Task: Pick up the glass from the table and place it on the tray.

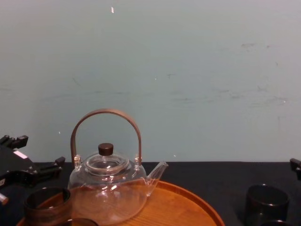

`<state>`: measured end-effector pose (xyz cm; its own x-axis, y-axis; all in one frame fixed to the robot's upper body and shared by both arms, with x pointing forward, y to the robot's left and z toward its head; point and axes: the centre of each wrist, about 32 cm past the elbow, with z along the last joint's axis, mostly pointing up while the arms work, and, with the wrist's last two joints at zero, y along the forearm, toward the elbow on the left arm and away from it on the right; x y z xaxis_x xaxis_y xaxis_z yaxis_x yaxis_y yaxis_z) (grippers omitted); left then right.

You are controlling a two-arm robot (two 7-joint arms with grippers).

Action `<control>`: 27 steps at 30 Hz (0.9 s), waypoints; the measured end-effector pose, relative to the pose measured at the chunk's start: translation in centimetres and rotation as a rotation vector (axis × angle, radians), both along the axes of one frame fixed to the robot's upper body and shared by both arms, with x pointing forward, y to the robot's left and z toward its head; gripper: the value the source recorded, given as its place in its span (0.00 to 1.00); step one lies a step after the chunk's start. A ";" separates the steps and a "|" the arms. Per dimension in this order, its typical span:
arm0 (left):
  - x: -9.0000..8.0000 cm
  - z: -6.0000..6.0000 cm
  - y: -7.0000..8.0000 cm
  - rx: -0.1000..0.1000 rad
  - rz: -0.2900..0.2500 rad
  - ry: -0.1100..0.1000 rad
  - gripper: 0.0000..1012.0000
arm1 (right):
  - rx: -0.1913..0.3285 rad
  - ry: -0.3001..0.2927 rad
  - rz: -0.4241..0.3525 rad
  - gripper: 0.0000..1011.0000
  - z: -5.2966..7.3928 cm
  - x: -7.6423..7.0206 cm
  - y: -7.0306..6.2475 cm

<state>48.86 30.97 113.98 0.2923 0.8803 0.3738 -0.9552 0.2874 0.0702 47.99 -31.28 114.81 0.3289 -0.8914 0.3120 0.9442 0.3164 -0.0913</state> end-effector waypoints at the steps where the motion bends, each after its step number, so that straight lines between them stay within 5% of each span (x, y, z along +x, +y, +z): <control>1: 0.0 0.0 0.0 0.000 0.000 0.000 0.99 | 0.000 0.000 0.000 0.99 0.0 0.0 0.0; 27: 0.0 0.0 0.0 0.000 0.000 0.000 0.99 | 0.096 0.208 0.224 0.99 1.6 -5.1 -3.1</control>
<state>48.86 30.97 113.98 0.2922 0.8803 0.3738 -0.9553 0.2873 0.0702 42.89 -34.36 116.43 0.5684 -0.8115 0.1354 0.8141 0.5311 -0.2349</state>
